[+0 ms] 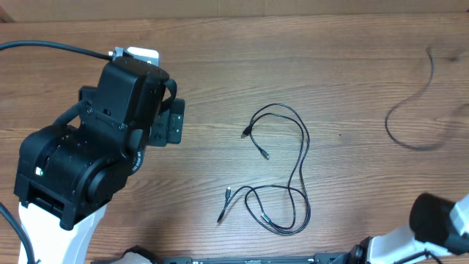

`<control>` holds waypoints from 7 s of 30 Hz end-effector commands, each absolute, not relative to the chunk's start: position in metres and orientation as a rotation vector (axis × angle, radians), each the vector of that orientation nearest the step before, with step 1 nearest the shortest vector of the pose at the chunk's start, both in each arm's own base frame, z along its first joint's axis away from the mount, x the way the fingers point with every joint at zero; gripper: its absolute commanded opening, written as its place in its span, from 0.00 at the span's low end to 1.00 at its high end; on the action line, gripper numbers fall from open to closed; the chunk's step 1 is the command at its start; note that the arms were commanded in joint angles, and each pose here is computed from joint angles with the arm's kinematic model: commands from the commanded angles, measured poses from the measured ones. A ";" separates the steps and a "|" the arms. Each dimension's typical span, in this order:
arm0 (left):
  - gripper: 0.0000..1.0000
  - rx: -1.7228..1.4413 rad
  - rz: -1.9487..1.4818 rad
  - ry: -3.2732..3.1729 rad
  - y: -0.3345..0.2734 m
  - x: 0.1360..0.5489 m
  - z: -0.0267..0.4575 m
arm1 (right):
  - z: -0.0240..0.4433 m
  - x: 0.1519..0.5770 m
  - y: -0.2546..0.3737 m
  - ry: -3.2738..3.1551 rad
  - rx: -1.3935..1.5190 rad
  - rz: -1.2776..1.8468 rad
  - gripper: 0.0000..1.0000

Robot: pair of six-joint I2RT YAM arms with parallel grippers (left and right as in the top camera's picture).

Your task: Untangle cables

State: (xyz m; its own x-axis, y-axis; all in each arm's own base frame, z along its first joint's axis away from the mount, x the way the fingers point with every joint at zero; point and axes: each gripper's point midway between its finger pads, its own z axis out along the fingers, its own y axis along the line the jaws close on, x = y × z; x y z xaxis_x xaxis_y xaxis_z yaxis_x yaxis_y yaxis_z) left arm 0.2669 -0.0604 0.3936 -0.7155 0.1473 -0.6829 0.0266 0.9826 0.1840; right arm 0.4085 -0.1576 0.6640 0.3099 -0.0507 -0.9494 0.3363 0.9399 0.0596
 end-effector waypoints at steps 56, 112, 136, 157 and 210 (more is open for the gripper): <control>1.00 0.222 0.502 2.463 -0.068 0.321 0.349 | 0.077 0.499 -0.209 2.450 0.628 -0.084 1.00; 1.00 0.297 0.512 2.335 -0.067 0.353 0.369 | 0.478 0.502 -0.262 1.538 0.249 -0.354 0.04; 1.00 0.293 0.501 2.283 -0.069 0.364 0.378 | 0.622 0.442 -0.337 1.023 0.194 -0.402 0.04; 1.00 0.263 0.372 2.328 -0.063 0.373 0.369 | 0.206 0.487 -0.445 1.987 0.884 -0.137 0.04; 1.00 0.392 0.420 2.481 -0.063 0.360 0.320 | 0.076 0.242 -0.390 1.797 2.270 -0.083 0.96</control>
